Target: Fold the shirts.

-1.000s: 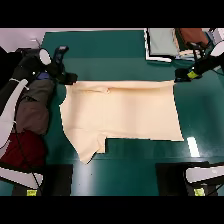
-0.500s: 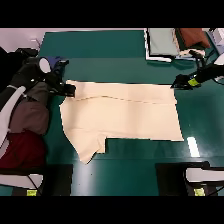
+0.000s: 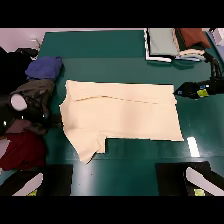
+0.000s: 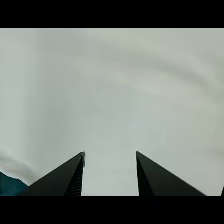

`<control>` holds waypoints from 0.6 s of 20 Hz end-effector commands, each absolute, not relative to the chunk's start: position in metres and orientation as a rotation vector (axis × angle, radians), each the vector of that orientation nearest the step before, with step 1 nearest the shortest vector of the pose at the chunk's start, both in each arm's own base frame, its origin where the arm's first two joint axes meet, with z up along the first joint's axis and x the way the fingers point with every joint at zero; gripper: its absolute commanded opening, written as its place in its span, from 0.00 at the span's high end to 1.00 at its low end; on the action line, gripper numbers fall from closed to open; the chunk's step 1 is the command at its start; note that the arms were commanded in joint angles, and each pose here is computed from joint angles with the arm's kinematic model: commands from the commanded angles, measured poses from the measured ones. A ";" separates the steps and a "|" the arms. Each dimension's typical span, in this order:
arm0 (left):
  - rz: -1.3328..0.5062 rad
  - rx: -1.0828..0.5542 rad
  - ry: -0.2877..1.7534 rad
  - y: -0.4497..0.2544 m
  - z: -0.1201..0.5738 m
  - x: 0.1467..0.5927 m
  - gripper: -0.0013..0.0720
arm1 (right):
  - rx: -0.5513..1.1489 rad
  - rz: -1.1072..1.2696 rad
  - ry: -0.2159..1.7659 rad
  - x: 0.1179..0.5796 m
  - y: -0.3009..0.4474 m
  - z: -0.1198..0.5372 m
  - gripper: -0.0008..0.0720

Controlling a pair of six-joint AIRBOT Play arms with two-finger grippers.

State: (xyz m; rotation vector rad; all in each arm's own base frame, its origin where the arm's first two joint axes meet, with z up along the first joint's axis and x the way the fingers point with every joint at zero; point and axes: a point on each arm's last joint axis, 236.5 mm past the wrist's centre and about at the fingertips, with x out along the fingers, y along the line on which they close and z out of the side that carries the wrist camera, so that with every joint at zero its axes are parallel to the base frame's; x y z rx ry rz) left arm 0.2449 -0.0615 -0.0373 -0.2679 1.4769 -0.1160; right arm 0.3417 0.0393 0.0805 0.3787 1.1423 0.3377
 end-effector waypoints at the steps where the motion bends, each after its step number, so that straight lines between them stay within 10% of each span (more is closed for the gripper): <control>1: -0.179 -0.452 1.519 -0.093 -0.065 0.204 0.25 | 0.373 0.337 1.094 0.333 0.044 0.089 0.47; 8: -0.284 -0.670 1.395 -0.134 -0.076 0.215 0.25 | 0.370 0.337 1.082 0.330 0.044 0.094 0.47; 12: -0.349 -0.623 1.404 -0.148 -0.070 0.211 0.95 | 0.377 0.329 1.137 0.318 0.037 0.088 0.47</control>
